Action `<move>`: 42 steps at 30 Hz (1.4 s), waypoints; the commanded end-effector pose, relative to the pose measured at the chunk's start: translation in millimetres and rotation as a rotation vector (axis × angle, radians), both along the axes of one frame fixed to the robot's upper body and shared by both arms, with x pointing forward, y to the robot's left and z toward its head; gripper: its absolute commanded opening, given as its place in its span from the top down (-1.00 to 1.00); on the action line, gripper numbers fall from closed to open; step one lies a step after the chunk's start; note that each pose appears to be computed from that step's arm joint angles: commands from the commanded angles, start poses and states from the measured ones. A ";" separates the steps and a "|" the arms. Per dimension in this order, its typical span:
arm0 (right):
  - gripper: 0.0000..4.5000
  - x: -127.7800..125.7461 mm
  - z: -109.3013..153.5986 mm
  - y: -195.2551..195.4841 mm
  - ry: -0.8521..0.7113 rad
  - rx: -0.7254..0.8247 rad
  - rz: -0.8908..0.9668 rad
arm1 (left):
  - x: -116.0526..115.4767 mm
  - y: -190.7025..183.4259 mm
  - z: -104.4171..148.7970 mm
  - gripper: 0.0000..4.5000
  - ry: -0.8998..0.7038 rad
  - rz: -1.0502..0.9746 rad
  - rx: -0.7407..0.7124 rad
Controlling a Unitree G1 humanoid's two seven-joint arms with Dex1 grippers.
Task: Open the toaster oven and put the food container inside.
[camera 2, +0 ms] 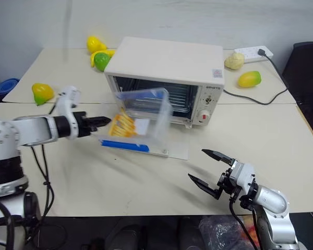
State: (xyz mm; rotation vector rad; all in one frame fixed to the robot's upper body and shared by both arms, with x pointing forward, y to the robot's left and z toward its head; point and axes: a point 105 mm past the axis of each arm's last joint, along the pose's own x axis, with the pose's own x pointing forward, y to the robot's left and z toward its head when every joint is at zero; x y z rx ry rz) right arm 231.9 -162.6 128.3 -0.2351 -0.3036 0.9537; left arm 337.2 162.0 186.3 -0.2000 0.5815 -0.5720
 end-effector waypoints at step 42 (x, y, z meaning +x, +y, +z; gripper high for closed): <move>0.98 39.1 22.9 60.1 0.322 -0.066 0.080 | -11.1 -21.0 -31.9 0.94 -0.602 -0.480 0.035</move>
